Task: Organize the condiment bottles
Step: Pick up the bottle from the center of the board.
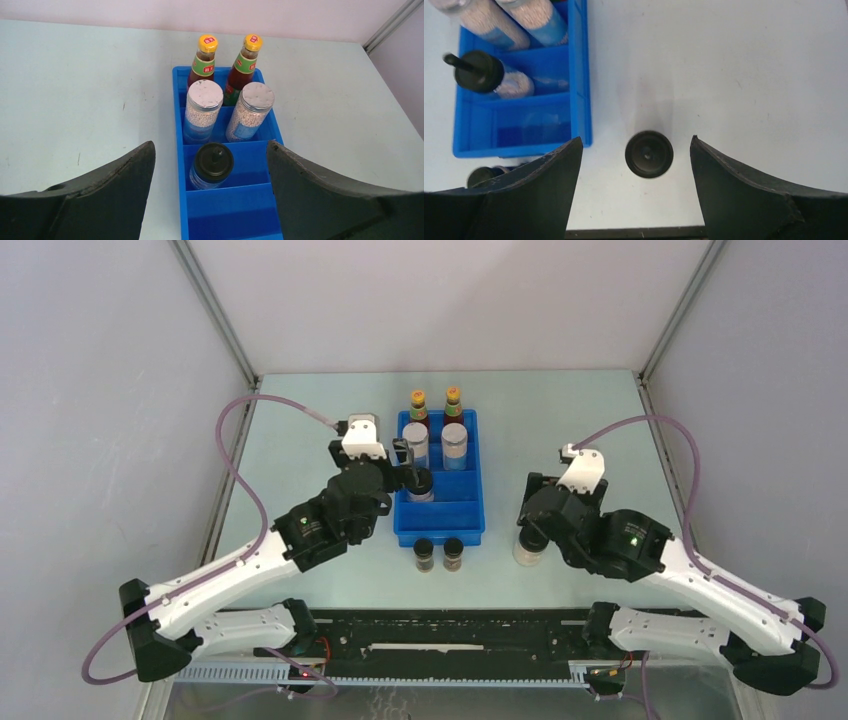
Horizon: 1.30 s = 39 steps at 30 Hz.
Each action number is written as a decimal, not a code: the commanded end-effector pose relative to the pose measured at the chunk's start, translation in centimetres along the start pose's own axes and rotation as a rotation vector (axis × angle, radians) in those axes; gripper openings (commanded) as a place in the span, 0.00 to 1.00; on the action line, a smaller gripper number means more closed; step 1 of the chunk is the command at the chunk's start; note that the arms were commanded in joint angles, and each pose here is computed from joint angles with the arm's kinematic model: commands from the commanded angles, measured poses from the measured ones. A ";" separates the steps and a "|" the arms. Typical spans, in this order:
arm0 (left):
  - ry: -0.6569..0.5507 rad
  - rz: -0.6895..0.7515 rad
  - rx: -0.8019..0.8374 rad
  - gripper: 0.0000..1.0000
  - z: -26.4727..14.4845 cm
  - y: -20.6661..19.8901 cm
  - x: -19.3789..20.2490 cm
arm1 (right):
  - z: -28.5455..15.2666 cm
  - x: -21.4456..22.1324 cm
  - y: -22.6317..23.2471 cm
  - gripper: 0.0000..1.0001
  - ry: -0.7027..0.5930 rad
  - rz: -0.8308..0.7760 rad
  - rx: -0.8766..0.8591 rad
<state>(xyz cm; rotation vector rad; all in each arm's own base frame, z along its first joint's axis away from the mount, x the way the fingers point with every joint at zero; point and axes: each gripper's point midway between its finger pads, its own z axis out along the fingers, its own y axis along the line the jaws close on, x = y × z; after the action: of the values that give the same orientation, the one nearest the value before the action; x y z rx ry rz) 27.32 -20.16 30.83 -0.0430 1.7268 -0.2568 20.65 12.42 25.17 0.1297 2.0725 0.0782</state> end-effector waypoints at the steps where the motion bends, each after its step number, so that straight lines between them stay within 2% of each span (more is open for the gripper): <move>1: -0.023 -0.020 -0.013 0.85 -0.1 0.3 -0.2 | -0.8 2.2 -2.1 0.87 0.023 0.016 0.116; 13: 0.002 -0.003 0.000 0.85 0.3 -0.2 1.0 | -0.1 7.2 -1.2 0.92 0.129 0.016 0.097; 19: -0.004 -0.010 0.006 0.86 0.2 -0.2 0.9 | 0.8 8.0 -0.6 0.98 0.171 -0.015 0.086; 39: -0.023 0.003 -0.011 0.87 0.4 0.1 0.9 | 4.8 10.2 -1.2 0.99 0.253 0.021 0.084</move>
<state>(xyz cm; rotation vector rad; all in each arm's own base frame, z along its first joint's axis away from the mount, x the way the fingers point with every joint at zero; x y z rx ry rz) 27.47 -20.53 29.51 -0.0328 1.7347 -0.2495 19.07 11.71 13.44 0.2105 2.3494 -0.0395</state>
